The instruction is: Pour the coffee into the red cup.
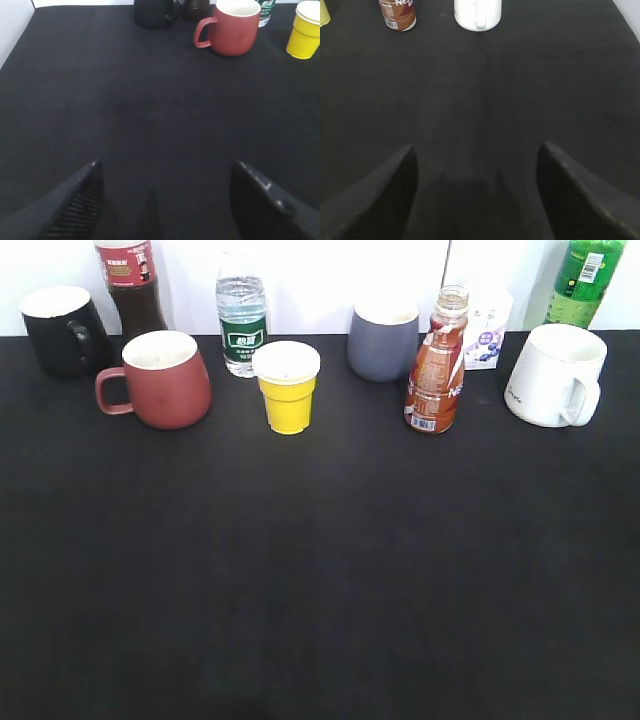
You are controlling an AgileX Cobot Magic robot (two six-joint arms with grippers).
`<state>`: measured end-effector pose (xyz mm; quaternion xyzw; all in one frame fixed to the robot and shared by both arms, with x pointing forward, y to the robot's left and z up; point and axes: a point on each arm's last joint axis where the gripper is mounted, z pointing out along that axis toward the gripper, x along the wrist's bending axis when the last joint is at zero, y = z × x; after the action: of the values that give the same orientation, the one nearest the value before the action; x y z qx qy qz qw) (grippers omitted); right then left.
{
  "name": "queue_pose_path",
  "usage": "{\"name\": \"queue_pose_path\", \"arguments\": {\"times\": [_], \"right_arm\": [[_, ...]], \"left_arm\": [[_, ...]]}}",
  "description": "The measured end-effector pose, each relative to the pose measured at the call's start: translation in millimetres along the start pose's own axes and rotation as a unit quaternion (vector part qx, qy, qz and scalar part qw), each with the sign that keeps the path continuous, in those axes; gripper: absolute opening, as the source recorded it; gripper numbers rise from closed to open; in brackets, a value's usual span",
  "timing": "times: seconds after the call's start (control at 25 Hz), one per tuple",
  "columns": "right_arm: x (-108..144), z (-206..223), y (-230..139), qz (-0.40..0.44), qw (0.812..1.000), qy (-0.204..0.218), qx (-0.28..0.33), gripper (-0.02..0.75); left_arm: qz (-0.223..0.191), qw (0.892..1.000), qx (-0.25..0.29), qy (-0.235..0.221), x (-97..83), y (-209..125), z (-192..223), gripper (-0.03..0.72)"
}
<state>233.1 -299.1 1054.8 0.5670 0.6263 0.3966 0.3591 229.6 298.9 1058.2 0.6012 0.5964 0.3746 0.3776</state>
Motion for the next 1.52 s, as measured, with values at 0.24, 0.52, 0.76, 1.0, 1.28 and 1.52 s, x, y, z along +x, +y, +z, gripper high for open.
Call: {"name": "queue_pose_path", "arguments": {"times": [0.24,0.52,0.76,1.0,1.28,1.52], "right_arm": [[0.0,0.0,0.0,0.0,1.0,0.0,0.0,0.576],[0.0,0.0,0.0,0.0,1.0,0.0,0.0,0.576],[0.5,0.0,0.0,0.001,1.0,0.003,0.0,0.576],[0.0,0.0,0.0,0.0,1.0,0.0,0.0,0.576],[0.0,0.0,0.0,0.0,1.0,0.0,0.0,0.576],[0.0,0.0,0.0,0.0,1.0,0.0,0.0,0.576]], "left_arm": [[0.0,1.0,0.0,0.0,0.0,0.0,0.0,0.589],[-0.009,1.0,-0.004,-0.017,-3.1,1.0,-0.5,0.568],[-0.028,0.968,-0.249,-0.023,-2.8,49.0,-12.7,0.563],[-0.041,0.973,-0.226,-0.009,2.5,97.3,55.3,0.56],[-0.084,0.991,-0.104,0.023,11.0,68.0,185.0,0.56],[0.006,0.991,-0.124,-0.049,-27.7,22.3,247.4,0.518]]}}
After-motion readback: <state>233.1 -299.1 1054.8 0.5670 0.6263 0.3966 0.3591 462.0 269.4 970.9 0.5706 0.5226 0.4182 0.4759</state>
